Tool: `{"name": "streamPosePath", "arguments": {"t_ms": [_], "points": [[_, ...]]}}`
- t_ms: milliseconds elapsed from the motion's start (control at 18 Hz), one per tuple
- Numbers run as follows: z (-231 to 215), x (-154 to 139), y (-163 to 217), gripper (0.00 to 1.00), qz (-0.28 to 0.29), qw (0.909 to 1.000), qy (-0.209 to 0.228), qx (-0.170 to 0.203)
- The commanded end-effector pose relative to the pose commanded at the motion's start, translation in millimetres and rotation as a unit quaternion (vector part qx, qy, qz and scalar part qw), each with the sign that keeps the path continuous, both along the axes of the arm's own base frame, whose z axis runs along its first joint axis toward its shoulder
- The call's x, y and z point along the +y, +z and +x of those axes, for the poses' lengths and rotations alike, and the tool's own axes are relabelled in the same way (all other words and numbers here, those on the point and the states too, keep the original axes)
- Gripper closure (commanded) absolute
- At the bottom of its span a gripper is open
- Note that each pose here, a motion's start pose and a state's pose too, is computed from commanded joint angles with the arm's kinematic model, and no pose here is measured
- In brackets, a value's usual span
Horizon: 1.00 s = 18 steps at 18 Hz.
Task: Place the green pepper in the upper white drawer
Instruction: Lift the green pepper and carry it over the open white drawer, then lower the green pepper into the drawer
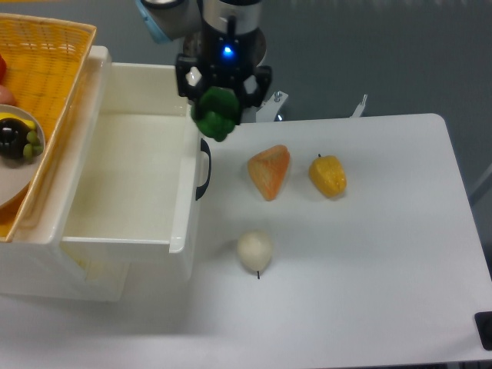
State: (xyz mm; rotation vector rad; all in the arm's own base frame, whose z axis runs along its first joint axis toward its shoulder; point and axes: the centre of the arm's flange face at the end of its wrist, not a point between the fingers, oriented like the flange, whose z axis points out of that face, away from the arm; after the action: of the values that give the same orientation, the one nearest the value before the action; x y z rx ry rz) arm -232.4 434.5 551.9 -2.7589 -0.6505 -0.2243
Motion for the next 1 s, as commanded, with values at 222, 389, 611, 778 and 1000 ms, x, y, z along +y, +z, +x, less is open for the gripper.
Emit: {"name": "streamPosePath", "arguments": {"t_ms": [222, 389, 611, 778, 1000], "points": [[8.6, 8.2, -4.3, 0.56, 0.002, 0.9999, 0.005, -0.016], [25.5, 17.5, -13.5, 0.56, -0.005, 0.9996, -0.015, -0.022], [31.6, 31.9, -29.4, 0.56, -0.016, 0.9988, -0.03, -0.035], [37.5, 38.7, -35.5, 0.56, -0.021, 0.9982, -0.039, -0.04], [39.6, 47.1, -46.1, 0.56, -0.031, 0.9974, -0.046, -0.045]]}}
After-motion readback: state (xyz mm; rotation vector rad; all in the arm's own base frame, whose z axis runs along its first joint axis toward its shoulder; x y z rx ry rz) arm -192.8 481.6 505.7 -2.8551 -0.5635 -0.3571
